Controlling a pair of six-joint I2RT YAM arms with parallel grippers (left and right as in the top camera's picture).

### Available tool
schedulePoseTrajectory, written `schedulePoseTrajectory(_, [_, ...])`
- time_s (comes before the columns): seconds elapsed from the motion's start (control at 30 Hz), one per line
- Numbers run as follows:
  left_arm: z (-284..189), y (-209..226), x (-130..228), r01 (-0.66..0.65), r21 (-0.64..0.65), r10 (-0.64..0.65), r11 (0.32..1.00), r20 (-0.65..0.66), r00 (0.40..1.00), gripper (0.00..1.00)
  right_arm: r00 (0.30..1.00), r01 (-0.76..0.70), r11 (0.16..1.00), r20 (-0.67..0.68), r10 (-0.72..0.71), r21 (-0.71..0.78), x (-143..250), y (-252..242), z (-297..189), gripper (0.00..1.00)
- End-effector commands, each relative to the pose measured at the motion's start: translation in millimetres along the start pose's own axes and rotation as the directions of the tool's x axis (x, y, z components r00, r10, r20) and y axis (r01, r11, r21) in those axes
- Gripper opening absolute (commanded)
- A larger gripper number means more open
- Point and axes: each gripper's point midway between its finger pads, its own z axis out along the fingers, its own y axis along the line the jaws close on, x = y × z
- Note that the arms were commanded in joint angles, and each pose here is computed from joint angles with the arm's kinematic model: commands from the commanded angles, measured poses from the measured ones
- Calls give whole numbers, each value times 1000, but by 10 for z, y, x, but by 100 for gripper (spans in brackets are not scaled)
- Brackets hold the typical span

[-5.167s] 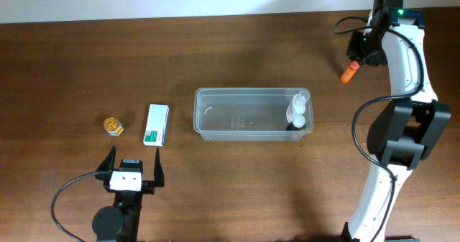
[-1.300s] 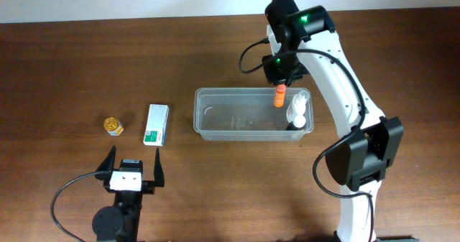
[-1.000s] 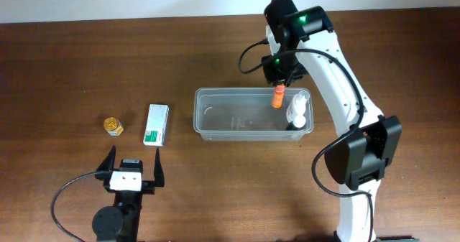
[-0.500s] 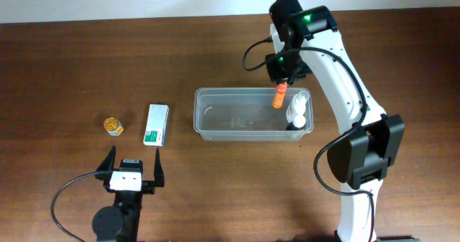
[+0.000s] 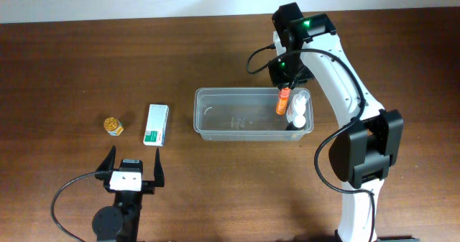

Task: Pack container
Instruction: 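Lower the orange tube upright into the container beside the bottles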

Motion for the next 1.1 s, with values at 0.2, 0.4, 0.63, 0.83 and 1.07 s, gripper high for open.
schedulePoseTrajectory(0.2, [0, -7, 18, -15, 5, 15, 1000, -1, 1000, 99, 1000, -3, 1000, 8, 3, -6, -28, -1, 60, 27])
schedulePoseTrajectory(0.4, [0, -7, 18, -15, 5, 15, 1000, -1, 1000, 99, 1000, -3, 1000, 8, 3, -6, -29, -2, 60, 27])
schedulePoseTrajectory(0.63, [0, -7, 18, -15, 5, 15, 1000, -1, 1000, 99, 1000, -4, 1000, -18, 4, -4, 35, -8, 60, 28])
schedulePoseTrajectory(0.83, [0, -7, 18, -15, 5, 15, 1000, -1, 1000, 99, 999, -4, 1000, -44, 4, -1, 100, -13, 58, 28])
schedulePoseTrajectory(1.07, [0, -7, 18, -15, 5, 15, 1000, -1, 1000, 99, 998, -4, 1000, -61, 4, 1, 141, -16, 55, 28])
